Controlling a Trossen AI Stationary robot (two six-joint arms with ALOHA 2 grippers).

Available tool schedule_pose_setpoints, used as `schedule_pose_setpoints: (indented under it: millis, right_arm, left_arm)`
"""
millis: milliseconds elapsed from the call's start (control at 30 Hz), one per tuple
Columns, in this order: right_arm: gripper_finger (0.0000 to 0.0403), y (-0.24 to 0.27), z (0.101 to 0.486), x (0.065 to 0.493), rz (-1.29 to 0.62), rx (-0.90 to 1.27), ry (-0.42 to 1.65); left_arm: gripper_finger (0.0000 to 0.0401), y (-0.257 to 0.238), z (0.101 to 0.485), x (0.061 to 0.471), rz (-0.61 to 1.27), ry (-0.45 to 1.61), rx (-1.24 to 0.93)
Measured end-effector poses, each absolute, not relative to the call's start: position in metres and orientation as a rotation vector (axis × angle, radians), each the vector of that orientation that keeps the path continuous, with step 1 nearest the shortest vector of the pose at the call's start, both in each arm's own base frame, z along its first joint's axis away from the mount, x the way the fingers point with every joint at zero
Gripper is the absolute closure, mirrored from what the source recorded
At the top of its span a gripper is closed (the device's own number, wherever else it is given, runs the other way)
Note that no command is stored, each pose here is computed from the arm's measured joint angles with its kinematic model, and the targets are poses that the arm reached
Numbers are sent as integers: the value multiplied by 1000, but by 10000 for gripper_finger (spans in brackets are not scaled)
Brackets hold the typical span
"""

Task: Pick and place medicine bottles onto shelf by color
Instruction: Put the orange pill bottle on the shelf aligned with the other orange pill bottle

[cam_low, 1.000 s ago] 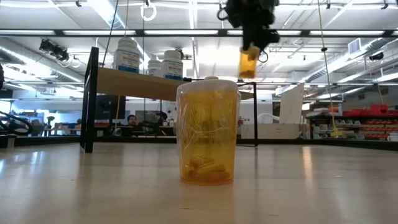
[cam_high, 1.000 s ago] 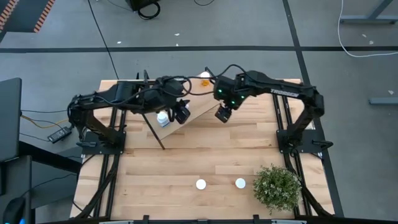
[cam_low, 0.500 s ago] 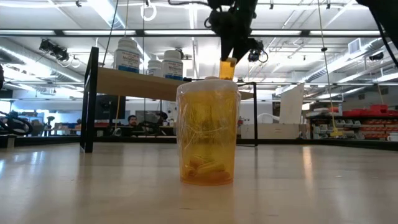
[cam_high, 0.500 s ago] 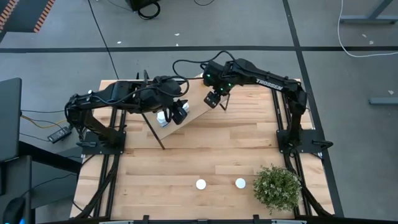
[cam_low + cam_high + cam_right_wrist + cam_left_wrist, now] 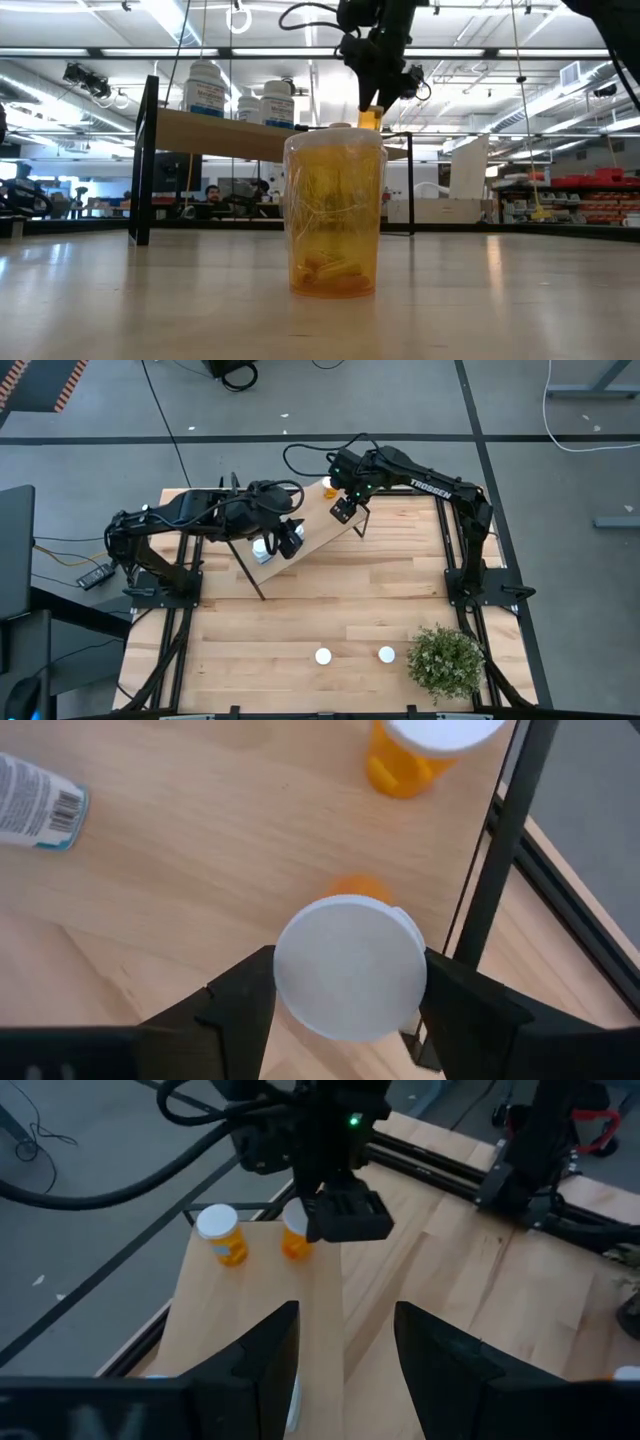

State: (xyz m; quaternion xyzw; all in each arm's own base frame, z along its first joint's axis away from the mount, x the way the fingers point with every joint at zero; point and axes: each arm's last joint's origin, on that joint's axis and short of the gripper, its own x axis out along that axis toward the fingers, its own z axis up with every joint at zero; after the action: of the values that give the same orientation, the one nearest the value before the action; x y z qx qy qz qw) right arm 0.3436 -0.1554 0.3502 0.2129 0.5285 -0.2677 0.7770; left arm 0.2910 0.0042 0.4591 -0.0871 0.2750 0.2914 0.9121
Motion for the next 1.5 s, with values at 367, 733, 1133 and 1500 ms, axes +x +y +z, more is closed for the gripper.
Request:
schedule_pose_setpoints:
  millis: [367,733,1133,1500]
  right_arm:
    - [170,-154,343,346,-580,468,1150]
    - [170,-154,342,346,-575,474,1151]
    - [155,-154,343,346,-573,471,1145]
    - [115,-155,345,347,-557,445,1126]
  left_arm:
    - [229,4,462,293,596,531,-191]
    - [229,4,462,293,596,532,-191]
    - [229,4,462,293,602,526,-211]
    - [229,0,462,293,610,503,-287]
